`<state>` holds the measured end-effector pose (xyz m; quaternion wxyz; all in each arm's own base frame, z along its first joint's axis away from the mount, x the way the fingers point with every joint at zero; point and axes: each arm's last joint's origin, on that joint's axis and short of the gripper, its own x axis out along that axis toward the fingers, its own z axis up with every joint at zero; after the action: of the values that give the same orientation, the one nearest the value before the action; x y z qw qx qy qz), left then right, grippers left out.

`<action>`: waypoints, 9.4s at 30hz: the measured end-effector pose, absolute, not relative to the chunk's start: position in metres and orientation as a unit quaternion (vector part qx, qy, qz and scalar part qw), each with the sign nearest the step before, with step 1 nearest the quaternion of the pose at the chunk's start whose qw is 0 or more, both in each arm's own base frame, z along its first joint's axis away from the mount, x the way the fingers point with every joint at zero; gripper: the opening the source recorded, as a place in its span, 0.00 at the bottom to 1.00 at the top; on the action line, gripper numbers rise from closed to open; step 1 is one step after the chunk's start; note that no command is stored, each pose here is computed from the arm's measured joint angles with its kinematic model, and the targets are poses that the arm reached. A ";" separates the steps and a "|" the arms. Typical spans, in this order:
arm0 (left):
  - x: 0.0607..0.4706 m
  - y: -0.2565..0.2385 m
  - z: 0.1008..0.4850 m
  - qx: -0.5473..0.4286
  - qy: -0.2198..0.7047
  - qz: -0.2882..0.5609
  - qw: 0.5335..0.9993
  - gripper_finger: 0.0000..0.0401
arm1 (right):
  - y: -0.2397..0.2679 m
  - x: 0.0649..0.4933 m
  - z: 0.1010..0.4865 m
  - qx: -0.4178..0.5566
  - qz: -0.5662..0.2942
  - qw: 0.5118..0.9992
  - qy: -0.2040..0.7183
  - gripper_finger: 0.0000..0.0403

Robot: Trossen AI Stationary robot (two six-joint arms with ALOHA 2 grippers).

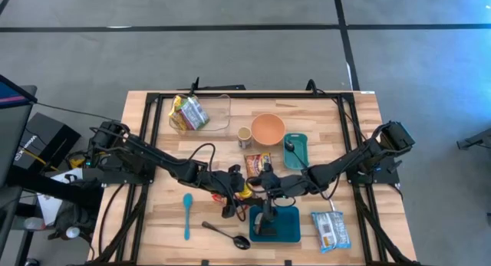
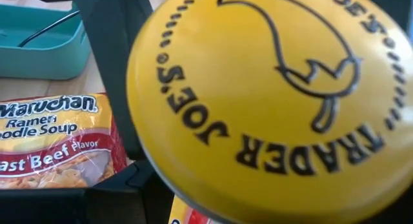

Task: Pick & Place Food Item
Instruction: Put the yellow seasoning bottle into the blue bin

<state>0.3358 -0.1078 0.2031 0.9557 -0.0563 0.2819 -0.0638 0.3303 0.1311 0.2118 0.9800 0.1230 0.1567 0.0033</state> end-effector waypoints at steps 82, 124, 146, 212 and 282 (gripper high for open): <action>0.330 -0.105 0.206 -0.050 0.302 -0.058 0.950 0.73 | 0.129 0.329 0.207 0.111 -0.005 0.978 0.178 0.53; 0.330 -0.104 0.204 -0.046 0.309 -0.051 0.948 0.73 | 0.191 0.229 0.246 0.122 0.034 0.953 0.276 0.53; 0.330 -0.104 0.204 -0.047 0.308 -0.051 0.949 0.73 | 0.214 0.175 0.228 0.114 -0.146 0.963 0.194 0.53; 0.330 -0.104 0.204 -0.043 0.305 -0.038 0.951 0.73 | 0.253 0.206 0.133 0.083 -0.178 0.962 0.188 0.53; 0.330 -0.104 0.204 -0.042 0.304 -0.037 0.951 0.73 | 0.242 0.223 0.129 0.110 -0.140 0.942 0.284 0.59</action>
<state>0.3300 -0.1037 0.2042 0.9509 -0.0424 0.3045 -0.0365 0.2227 0.2422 0.1290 0.9422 0.1096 0.2841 -0.1399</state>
